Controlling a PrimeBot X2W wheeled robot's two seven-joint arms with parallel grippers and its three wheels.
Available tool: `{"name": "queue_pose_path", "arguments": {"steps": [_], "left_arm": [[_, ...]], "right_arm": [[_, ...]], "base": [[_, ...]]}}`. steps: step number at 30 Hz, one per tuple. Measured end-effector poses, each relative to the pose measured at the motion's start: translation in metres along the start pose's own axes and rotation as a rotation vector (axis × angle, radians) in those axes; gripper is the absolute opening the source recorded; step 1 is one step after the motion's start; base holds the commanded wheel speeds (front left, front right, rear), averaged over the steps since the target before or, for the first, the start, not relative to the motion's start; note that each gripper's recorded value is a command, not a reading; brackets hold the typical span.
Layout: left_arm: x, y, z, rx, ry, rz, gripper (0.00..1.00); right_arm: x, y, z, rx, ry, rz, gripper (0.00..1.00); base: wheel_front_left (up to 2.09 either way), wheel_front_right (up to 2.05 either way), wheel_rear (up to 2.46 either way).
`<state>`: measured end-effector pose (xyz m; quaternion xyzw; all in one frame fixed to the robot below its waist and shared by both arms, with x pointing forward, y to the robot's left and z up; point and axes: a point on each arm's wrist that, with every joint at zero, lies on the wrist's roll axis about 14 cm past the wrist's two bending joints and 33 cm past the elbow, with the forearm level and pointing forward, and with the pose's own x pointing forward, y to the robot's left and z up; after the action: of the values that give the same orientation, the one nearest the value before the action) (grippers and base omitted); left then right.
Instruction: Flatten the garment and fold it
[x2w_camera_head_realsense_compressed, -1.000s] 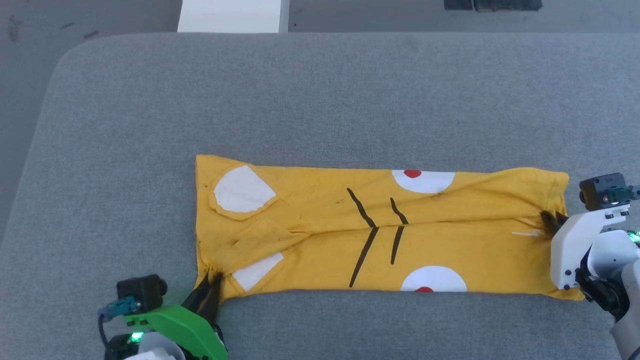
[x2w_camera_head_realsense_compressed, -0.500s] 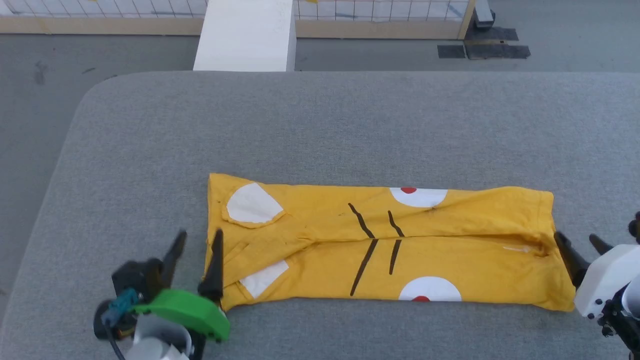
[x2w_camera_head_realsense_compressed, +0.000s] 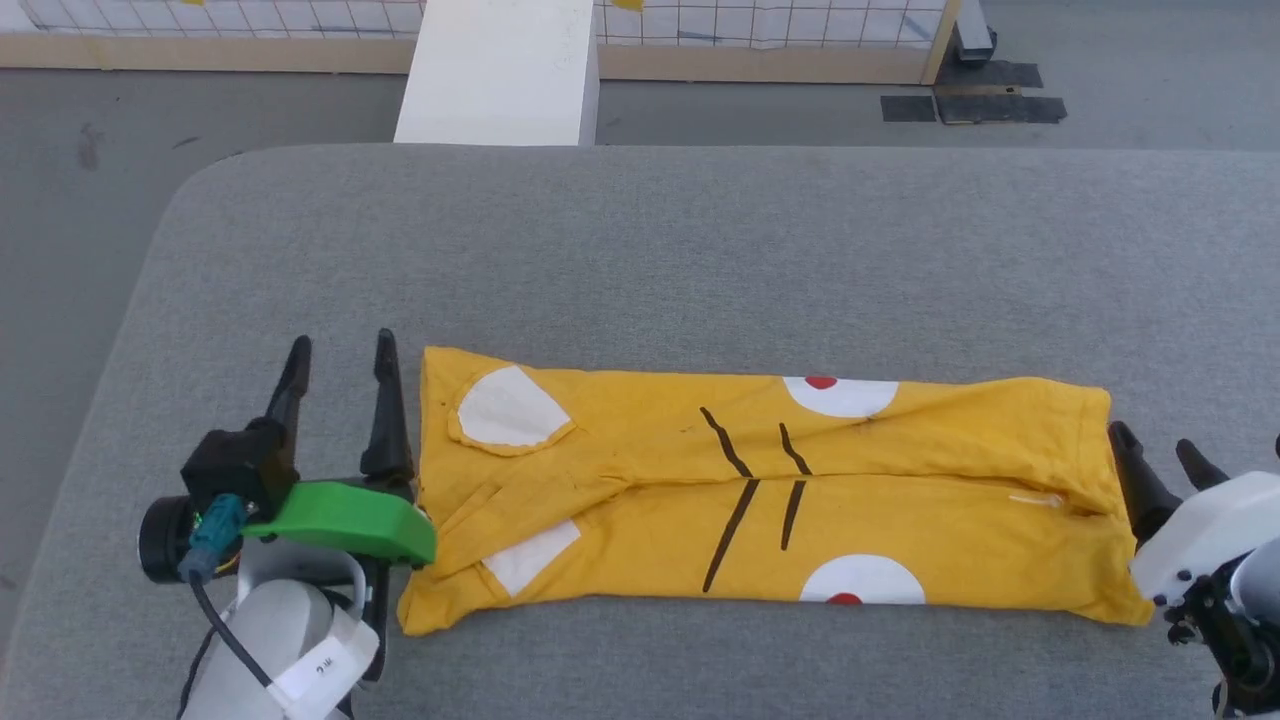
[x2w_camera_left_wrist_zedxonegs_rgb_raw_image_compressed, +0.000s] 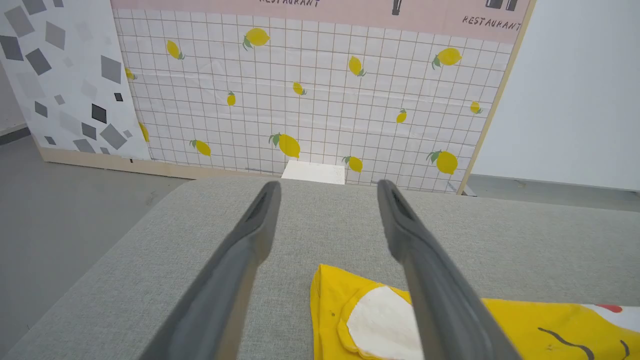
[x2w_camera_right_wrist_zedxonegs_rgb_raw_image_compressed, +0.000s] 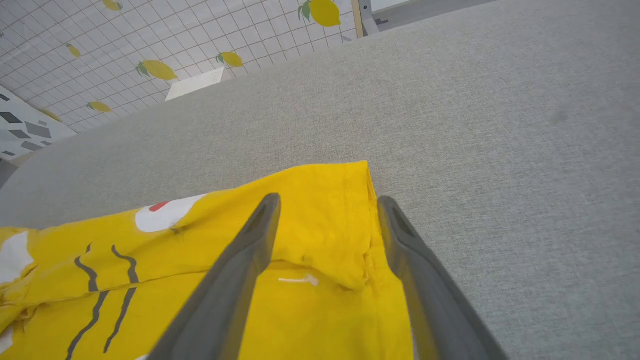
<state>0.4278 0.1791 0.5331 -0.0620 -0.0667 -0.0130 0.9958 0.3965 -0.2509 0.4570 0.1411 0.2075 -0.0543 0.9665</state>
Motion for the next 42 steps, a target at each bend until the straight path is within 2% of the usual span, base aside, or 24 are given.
{"name": "queue_pose_path", "arguments": {"steps": [9,14,19,20,21,22,23,28,32,37,42], "left_arm": [[0.005,0.005,-0.006,0.008,0.002,0.008,1.00],[0.004,0.008,-0.013,0.014,0.016,0.019,1.00],[0.003,0.011,-0.016,0.009,0.023,0.029,1.00],[0.003,0.011,-0.016,0.007,0.023,0.030,1.00],[0.003,0.011,-0.016,0.005,0.023,0.030,1.00],[0.003,0.010,-0.015,0.002,0.021,0.031,1.00],[0.003,0.010,-0.015,0.000,0.020,0.031,1.00],[0.003,0.012,-0.015,-0.007,0.019,0.035,1.00],[0.003,0.012,-0.015,-0.013,0.016,0.038,1.00],[0.004,0.011,-0.014,-0.009,0.012,0.035,1.00],[0.003,0.012,-0.016,-0.010,0.019,0.032,1.00]], "right_arm": [[0.018,-0.029,-0.037,0.069,0.212,-0.120,1.00],[0.027,-0.025,-0.067,0.099,0.378,-0.122,1.00],[0.031,-0.015,-0.076,0.111,0.494,-0.093,1.00],[0.031,-0.013,-0.078,0.116,0.517,-0.085,0.65],[0.030,-0.011,-0.079,0.120,0.532,-0.077,0.37],[0.029,-0.010,-0.079,0.122,0.544,-0.070,0.30],[0.029,-0.009,-0.077,0.124,0.538,-0.065,0.00],[0.027,-0.013,-0.071,0.126,0.464,-0.085,0.00],[0.024,-0.035,-0.055,0.086,0.363,-0.161,0.00],[0.011,-0.089,-0.018,-0.057,0.212,-0.336,0.00],[-0.002,-0.120,-0.006,-0.153,0.182,-0.448,0.00]], "base": [[0.00,0.00,0.00],[0.00,0.00,0.00],[0.00,0.00,0.00],[0.00,0.00,0.00],[0.00,0.00,0.00],[0.00,0.00,0.00],[0.00,0.00,0.00],[0.00,0.00,0.00],[0.00,0.00,0.00],[0.00,0.00,0.00],[0.00,0.00,0.00]]}}
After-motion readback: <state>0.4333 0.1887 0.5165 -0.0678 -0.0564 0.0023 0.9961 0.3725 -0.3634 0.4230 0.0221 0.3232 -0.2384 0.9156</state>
